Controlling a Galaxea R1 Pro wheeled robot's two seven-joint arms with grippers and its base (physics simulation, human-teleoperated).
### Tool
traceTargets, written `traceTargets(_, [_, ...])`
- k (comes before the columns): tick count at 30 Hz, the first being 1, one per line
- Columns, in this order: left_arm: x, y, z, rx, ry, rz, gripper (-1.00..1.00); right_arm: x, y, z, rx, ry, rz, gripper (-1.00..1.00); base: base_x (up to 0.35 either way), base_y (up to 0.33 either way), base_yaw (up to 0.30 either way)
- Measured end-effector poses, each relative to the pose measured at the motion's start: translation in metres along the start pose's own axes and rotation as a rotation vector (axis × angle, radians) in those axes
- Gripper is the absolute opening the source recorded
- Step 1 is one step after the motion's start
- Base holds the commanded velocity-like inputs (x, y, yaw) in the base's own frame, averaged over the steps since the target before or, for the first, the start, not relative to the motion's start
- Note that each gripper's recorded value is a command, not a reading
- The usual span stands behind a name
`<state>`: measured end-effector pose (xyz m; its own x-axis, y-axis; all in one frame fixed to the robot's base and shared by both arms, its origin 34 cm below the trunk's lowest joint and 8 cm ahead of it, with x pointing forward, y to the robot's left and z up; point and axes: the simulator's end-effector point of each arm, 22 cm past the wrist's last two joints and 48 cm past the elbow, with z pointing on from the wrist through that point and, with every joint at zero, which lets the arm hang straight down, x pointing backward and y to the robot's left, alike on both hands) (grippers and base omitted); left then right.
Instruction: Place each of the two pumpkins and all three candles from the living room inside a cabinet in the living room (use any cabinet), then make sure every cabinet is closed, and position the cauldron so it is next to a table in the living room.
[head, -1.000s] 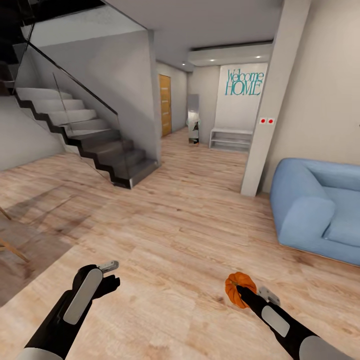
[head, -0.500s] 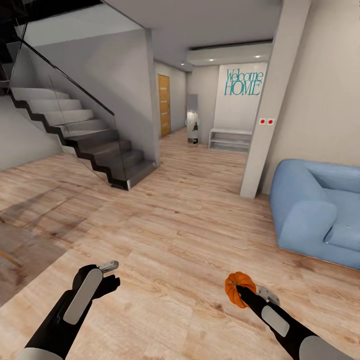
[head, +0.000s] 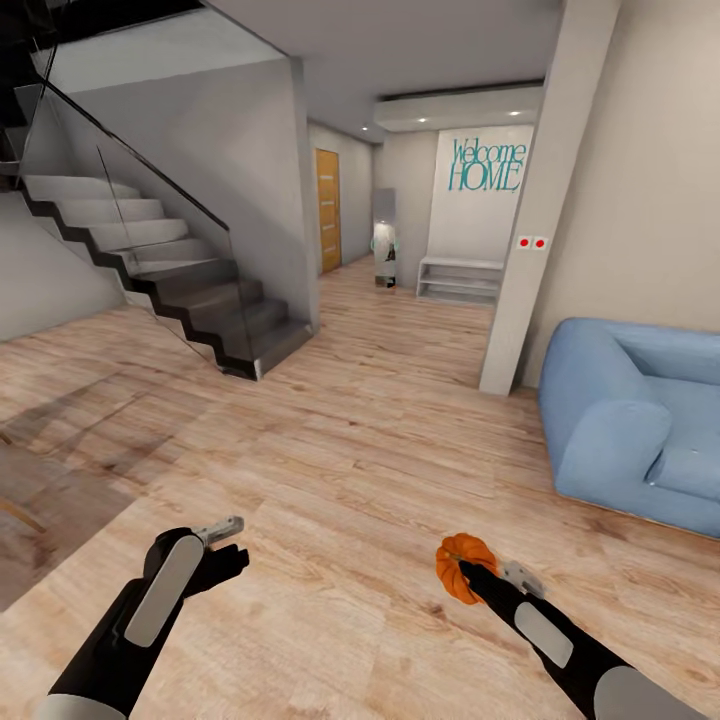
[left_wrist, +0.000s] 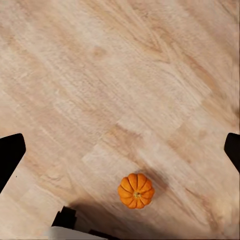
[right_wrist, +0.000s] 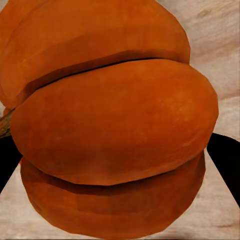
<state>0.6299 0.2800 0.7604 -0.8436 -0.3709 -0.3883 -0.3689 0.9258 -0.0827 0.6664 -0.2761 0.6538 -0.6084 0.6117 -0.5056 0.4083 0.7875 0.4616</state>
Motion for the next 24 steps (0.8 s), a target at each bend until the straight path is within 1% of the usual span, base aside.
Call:
traceTargets(2, [-0.002,-0.012,0.000,0.067,-0.001,-0.007,1.00,0.006,0.020,-0.001,-0.043,0.039,-0.005,-1.00,0.000,0.000,0.000])
traceTargets(4, [-0.002,-0.020,-0.001,0.115,0.004,-0.008,1.00,0.015,0.039,-0.004,-0.085,0.093,-0.011,-1.00,0.000,0.000,0.000])
traceTargets(7, [0.000,-0.024,0.002,0.146,0.014,-0.006,1.00,0.035,0.059,-0.006,-0.130,0.192,-0.020,-1.00,0.000,0.000,0.000])
traceTargets(9, [0.001,-0.024,0.004,0.153,0.016,-0.008,1.00,0.040,0.077,-0.009,-0.171,0.231,-0.030,-1.00,0.000,0.000,0.000])
traceTargets(10, [0.000,-0.025,0.005,0.156,0.014,-0.009,1.00,0.041,0.086,-0.010,-0.192,0.241,-0.035,-1.00,0.000,0.000,0.000])
traceTargets(12, [-0.001,-0.026,0.008,0.159,0.013,-0.010,1.00,0.046,0.095,-0.012,-0.215,0.262,-0.047,-1.00,0.000,0.000,0.000])
traceTargets(16, [0.001,-0.029,0.013,0.175,0.016,-0.012,1.00,0.056,0.101,-0.012,-0.237,0.303,-0.060,-1.00,0.000,0.000,0.000])
traceTargets(21, [0.006,-0.045,0.019,0.250,0.023,-0.014,1.00,0.059,0.112,-0.013,-0.283,0.315,-0.066,-1.00,0.000,0.000,0.000])
traceTargets(22, [0.009,-0.048,0.021,0.264,0.029,-0.016,1.00,0.061,0.118,-0.015,-0.303,0.324,-0.065,-1.00,0.000,0.000,0.000])
traceTargets(24, [0.015,-0.051,0.028,0.282,0.042,-0.020,1.00,0.063,0.139,-0.022,-0.362,0.346,-0.074,-1.00,0.000,0.000,0.000])
